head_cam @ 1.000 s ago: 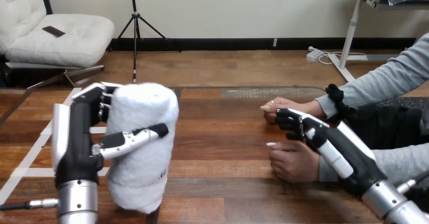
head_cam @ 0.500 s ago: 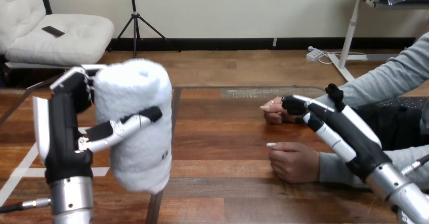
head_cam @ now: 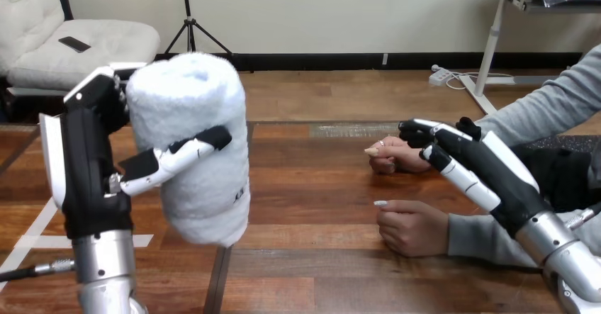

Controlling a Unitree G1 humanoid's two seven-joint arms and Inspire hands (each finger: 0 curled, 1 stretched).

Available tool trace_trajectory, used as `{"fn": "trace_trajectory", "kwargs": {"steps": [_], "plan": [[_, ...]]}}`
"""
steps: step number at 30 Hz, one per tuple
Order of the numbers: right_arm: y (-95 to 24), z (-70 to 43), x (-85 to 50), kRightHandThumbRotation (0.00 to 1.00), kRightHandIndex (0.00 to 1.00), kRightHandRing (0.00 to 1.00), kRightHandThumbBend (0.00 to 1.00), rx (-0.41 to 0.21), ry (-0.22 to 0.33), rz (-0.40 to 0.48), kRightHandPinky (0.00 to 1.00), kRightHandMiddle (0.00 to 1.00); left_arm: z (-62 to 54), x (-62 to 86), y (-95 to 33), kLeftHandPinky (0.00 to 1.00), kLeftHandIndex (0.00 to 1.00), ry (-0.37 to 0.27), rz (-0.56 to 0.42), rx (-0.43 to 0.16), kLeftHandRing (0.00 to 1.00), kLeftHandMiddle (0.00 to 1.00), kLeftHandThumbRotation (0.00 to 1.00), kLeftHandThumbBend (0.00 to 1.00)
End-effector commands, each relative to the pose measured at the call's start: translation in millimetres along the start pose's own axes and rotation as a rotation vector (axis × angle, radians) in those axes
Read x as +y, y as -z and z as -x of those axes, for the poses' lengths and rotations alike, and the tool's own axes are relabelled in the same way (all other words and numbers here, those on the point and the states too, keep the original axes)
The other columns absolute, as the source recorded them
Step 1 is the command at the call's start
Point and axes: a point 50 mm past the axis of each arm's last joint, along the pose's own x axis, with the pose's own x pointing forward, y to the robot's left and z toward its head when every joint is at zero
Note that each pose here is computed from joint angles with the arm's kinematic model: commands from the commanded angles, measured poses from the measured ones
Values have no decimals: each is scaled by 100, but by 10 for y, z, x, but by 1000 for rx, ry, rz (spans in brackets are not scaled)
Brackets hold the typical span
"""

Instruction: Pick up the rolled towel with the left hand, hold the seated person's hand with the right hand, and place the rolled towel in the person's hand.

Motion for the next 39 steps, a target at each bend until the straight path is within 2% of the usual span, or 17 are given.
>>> {"fn": "trace_trajectory", "kwargs": {"steps": [1,17,20,22,24,27,30,32,39], "plan": [[-178,-161,-186,100,84,83,61,-78,38,82,80,84,-184,-35,-174,30,43,-24,36,-121,34,40,0,67],[-160,-184,-264,100,84,81,53,-31,24,166,74,84,-170,-43,-152,30,43,-20,54,-109,34,39,0,68],[-149,-190,-278,99,85,81,56,-13,16,174,73,84,-168,-44,-153,29,43,-18,56,-108,34,39,0,68],[-140,-193,-285,97,85,81,62,-2,12,178,73,84,-169,-45,-157,29,43,-17,55,-109,34,39,0,68],[-130,-195,-293,95,85,81,65,11,7,183,73,84,-169,-45,-159,29,43,-17,55,-109,34,39,0,68],[-110,-199,-311,92,86,82,70,40,-6,192,73,85,-168,-45,-161,29,42,-17,55,-109,33,39,0,68],[-91,-206,-328,84,87,83,76,71,-23,204,75,86,-167,-45,-162,29,42,-16,55,-109,33,39,0,68],[-82,-209,-338,75,88,84,81,88,-34,211,76,87,-166,-45,-163,29,42,-15,54,-109,33,39,0,68],[-49,-219,-379,59,90,87,89,149,-87,233,77,90,-163,-46,-163,29,42,-12,60,-107,33,39,0,68]]}}
